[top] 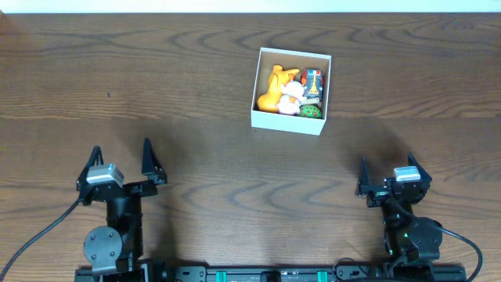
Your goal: Pack container
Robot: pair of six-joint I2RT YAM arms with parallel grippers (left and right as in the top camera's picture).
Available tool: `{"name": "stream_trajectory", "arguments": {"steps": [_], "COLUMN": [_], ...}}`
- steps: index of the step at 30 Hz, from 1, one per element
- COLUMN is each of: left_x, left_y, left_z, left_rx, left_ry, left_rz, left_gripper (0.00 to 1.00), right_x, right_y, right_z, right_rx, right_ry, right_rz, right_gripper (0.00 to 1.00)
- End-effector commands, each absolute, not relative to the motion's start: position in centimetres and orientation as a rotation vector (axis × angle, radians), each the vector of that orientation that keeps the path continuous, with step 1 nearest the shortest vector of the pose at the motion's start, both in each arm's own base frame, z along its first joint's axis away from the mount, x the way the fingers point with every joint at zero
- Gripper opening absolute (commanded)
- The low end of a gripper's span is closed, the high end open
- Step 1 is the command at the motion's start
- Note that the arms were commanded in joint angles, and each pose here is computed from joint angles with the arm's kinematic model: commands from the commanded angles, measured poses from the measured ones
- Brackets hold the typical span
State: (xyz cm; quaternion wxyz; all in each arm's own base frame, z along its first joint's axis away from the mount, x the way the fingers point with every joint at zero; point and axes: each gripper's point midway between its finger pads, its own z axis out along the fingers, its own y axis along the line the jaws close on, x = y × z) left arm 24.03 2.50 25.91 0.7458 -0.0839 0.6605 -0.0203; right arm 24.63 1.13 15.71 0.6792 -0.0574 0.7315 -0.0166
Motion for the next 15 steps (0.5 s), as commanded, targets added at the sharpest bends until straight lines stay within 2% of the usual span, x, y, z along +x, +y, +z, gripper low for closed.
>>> {"name": "stream_trajectory", "arguments": {"steps": [1, 15], "left_x": [23.6, 23.7], "left_y": [2.8, 2.8], "left_z": [25.6, 22.4], "left_rx": [-0.189, -0.191], "left_ry": [1.421, 1.439], "left_rz": [-0.028, -0.028], "left_gripper": [0.98, 0.98], "right_x": [24.6, 24.6], "right_y": [1.2, 1.2], "right_z": [15.7, 15.7], "right_rx": [-0.116, -0.116], "right_ry": [1.639, 1.639], "right_rz": [-0.022, -0.022], "right_gripper": [0.99, 0.99]}}
